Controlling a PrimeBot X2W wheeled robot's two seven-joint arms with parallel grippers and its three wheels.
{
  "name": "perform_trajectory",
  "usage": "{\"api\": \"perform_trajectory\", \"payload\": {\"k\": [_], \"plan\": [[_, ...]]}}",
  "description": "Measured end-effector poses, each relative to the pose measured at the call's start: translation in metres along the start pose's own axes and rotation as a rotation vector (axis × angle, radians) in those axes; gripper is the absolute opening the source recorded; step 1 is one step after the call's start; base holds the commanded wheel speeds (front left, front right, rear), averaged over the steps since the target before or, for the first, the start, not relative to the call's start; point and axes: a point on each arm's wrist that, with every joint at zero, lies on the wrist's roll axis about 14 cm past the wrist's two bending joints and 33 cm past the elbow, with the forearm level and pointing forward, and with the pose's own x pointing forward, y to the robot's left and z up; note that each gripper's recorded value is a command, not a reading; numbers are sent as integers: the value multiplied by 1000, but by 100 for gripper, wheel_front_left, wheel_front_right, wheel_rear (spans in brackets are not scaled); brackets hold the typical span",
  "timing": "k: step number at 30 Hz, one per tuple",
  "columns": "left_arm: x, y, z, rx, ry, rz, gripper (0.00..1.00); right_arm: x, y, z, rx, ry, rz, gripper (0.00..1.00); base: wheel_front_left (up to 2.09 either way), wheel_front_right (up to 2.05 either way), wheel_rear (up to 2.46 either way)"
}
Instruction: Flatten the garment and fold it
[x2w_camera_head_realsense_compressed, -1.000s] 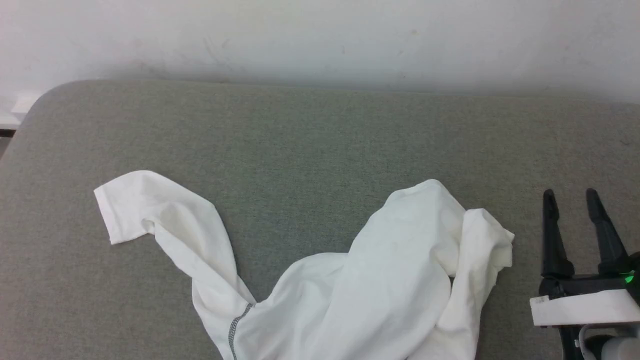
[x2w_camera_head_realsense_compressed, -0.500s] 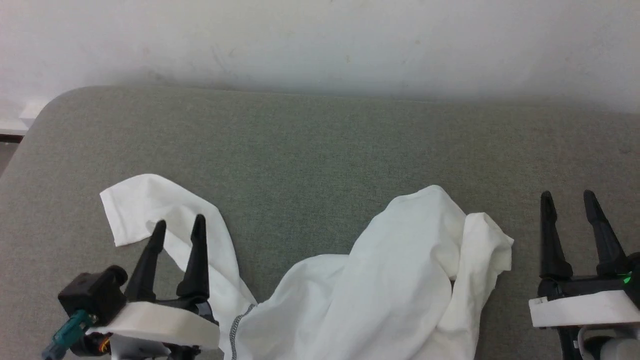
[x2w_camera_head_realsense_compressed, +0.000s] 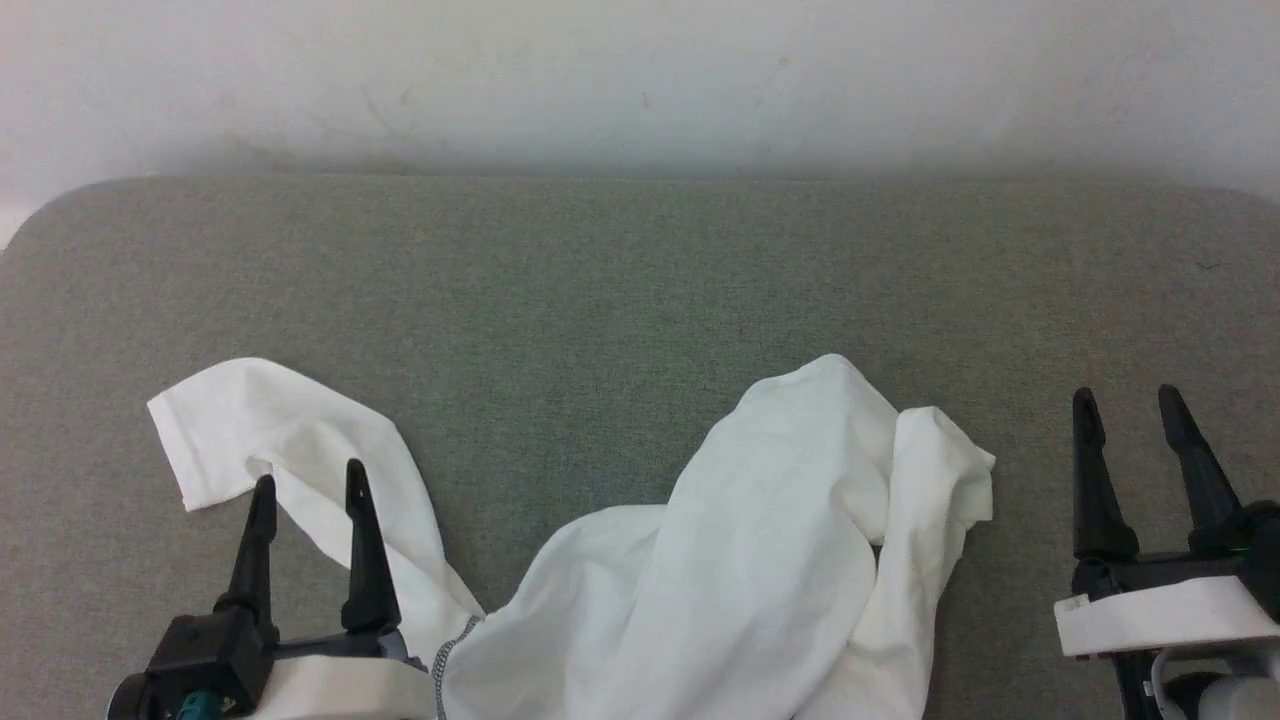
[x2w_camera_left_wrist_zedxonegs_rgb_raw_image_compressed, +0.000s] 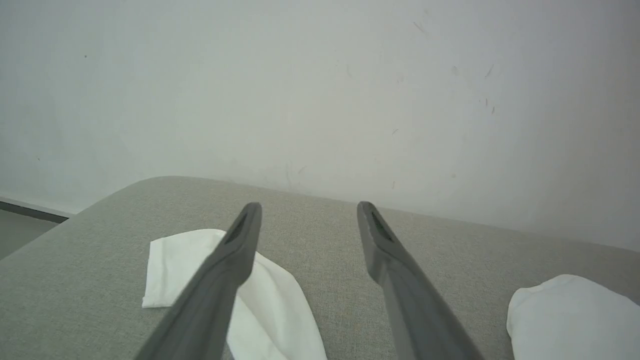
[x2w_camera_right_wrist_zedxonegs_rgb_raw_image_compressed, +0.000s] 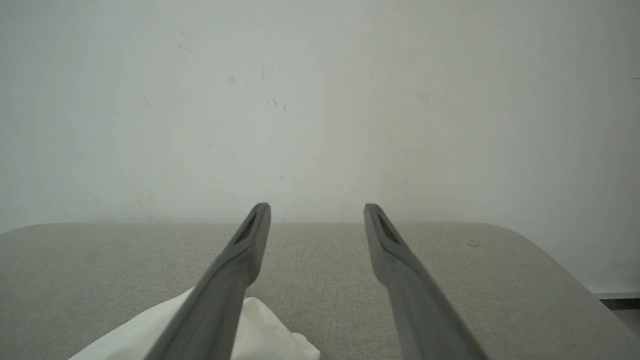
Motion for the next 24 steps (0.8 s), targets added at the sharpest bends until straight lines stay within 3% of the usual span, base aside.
{"api": "perform_trajectory", "payload": {"k": [7, 15, 21, 24], "plan": [[-3, 6, -5, -17, 4, 26, 100, 16, 22, -12, 0, 118, 67, 100, 0, 0, 0], [-7, 7, -21, -37, 47, 25, 100, 27, 33, -70, -32, 517, 138, 100, 0, 0, 0], [-11, 12, -32, -27, 80, 34, 100, 3, 41, -124, -100, 829, 220, 100, 0, 0, 0], [-14, 17, -34, -19, 86, 49, 100, -9, 56, -140, -105, 920, 283, 100, 0, 0, 0]]}}
